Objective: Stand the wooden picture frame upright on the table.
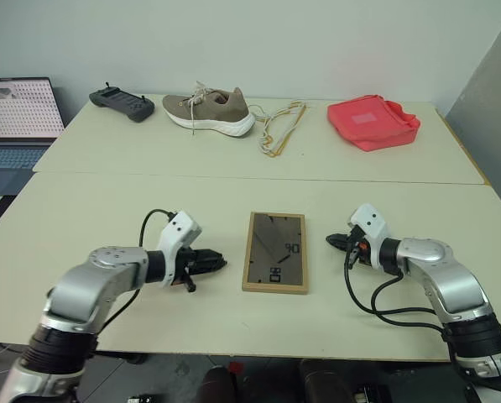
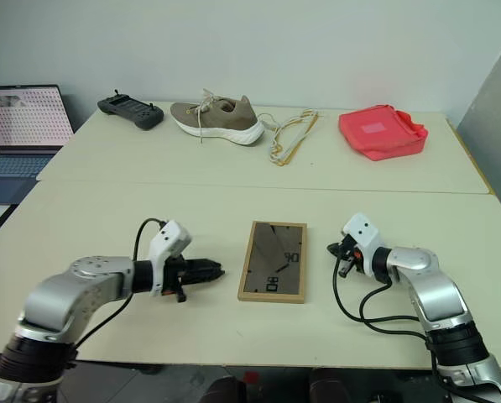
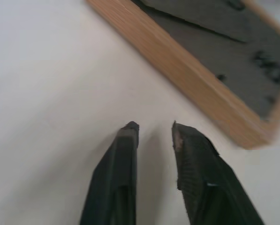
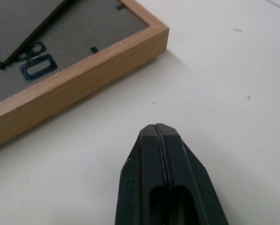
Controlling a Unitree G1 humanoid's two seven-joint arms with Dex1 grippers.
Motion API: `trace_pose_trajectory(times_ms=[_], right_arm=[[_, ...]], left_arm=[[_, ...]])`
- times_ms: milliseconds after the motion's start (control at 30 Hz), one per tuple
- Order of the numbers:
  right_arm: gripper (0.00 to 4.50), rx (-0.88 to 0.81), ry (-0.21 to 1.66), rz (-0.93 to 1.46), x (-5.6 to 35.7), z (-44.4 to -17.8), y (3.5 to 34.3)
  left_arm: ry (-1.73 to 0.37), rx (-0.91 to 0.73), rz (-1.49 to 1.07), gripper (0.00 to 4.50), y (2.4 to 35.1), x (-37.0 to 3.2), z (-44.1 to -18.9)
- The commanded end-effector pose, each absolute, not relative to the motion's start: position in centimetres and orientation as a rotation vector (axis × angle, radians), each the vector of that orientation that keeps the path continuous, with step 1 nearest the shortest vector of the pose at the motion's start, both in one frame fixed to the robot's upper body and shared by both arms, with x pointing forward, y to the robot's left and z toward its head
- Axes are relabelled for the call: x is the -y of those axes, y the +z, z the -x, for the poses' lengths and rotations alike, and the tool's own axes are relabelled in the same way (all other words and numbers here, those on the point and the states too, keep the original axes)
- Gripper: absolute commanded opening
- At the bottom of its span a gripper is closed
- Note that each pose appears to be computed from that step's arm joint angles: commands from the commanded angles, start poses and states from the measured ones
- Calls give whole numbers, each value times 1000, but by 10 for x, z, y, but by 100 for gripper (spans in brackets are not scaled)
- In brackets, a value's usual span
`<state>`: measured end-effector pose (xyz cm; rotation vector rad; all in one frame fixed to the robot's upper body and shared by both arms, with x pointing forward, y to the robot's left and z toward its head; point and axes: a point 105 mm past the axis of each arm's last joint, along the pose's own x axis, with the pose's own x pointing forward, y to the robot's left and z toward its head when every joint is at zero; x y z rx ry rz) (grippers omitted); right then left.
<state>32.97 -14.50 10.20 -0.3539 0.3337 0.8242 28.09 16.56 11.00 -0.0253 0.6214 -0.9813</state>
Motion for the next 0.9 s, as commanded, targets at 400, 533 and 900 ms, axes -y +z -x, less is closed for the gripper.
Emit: trace_pose_trajectory(times_ms=[400, 533, 900], right_arm=[[0, -292, 917, 363, 118, -319, 106], [0, -289, 948, 335, 98, -314, 101], [0, -256, 968, 265, 58, -313, 102]], left_arm=[[-953, -933, 580, 447, 107, -155, -278], [-968, -957, 583, 447, 90, -144, -274], [-1093, -941, 647, 447, 84, -103, -258]])
